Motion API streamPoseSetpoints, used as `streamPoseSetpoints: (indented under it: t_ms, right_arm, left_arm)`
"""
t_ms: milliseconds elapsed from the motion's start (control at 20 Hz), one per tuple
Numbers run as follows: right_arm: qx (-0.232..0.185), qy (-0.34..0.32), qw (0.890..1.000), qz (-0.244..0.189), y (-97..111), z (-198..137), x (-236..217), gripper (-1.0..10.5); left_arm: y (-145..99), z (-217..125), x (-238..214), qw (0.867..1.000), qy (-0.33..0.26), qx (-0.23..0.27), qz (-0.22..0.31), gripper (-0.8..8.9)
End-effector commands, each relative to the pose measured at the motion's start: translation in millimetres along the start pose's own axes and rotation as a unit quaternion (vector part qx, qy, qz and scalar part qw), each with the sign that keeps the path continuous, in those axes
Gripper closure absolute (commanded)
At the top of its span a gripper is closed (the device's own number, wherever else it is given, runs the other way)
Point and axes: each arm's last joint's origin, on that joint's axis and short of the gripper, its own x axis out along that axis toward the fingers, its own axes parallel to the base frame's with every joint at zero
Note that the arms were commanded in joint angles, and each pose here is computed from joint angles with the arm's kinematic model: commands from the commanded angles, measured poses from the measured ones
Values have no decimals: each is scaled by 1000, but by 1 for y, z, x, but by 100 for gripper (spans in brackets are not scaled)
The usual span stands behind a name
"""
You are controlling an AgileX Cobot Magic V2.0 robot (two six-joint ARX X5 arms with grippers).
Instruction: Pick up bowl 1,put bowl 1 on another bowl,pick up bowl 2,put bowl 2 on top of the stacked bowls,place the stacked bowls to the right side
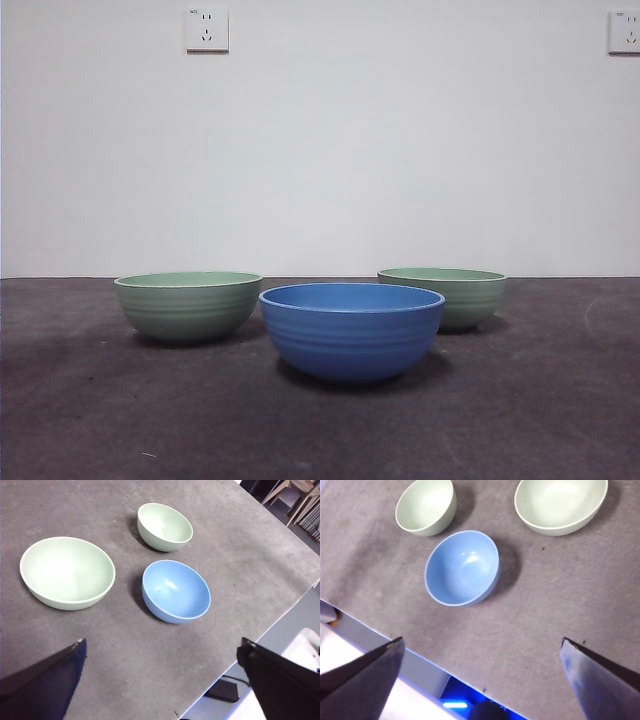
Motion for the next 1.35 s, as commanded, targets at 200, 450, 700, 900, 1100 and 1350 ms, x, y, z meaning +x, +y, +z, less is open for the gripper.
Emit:
streamPoseSetpoints:
  t_ms: [200, 450, 700, 900, 1100, 1350]
  right_arm:
    - [23, -24, 999, -2, -7, 15, 10, 407]
    - [51, -43, 998, -15, -20, 33, 29, 407]
    - [75, -30, 995, -51, -39, 53, 57, 407]
    - [85, -9, 994, -67, -57, 71, 84, 410]
    - [98, 15, 991, -89, -74, 87, 114, 411]
    - [115, 40, 987, -101, -96, 97, 151, 413]
  left_arm:
    - [-1, 1, 0, 1000, -4, 9, -1, 302]
    - [-1, 1, 0, 1000, -4, 9, -1, 302]
    - [-1, 1, 0, 1000, -4, 9, -1, 302]
    - [-1, 1, 0, 1000, -4, 8, -1, 302]
    - [-1, 1, 0, 1000, -3, 8, -1, 302]
    - [-1, 1, 0, 1000, -3, 8, -1, 302]
